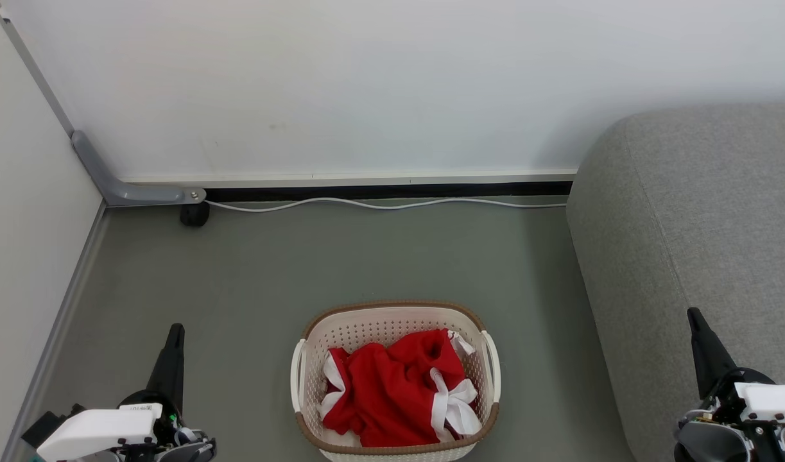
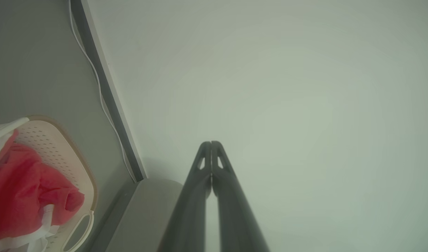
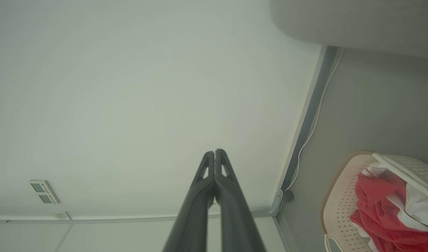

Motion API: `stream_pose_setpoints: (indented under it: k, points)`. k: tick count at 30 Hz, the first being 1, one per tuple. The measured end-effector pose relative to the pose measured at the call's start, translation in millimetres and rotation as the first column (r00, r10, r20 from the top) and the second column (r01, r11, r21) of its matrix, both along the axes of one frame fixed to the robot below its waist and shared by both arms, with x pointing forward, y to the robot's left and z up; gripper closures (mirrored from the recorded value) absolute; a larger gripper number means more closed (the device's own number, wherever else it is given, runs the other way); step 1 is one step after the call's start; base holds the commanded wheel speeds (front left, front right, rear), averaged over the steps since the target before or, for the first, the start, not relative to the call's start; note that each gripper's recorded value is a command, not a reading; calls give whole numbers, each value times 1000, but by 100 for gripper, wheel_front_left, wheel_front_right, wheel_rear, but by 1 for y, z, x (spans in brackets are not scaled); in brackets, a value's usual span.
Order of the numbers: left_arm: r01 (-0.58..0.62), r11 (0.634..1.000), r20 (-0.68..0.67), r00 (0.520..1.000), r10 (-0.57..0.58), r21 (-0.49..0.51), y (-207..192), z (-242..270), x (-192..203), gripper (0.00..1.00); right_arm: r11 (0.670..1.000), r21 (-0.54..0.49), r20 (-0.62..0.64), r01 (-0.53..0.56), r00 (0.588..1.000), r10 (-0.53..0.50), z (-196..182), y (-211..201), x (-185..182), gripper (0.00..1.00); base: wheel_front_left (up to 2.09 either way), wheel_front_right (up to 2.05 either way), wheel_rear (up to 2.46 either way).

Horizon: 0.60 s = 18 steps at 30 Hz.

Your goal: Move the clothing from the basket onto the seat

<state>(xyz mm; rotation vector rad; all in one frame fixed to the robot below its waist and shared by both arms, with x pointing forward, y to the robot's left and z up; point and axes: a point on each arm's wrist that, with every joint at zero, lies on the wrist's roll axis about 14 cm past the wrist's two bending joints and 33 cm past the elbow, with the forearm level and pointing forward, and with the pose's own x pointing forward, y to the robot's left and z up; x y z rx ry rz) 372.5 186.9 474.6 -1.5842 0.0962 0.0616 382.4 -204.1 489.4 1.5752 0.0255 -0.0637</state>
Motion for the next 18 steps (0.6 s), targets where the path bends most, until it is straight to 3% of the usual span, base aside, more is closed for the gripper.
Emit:
stream_pose_setpoints:
  k: [18]
  points:
    - [0, 1000, 0, 1000, 0, 0, 0, 0, 0, 100, 1000, 0, 0, 0, 1000, 0, 0, 0, 0, 100, 0, 0, 0]
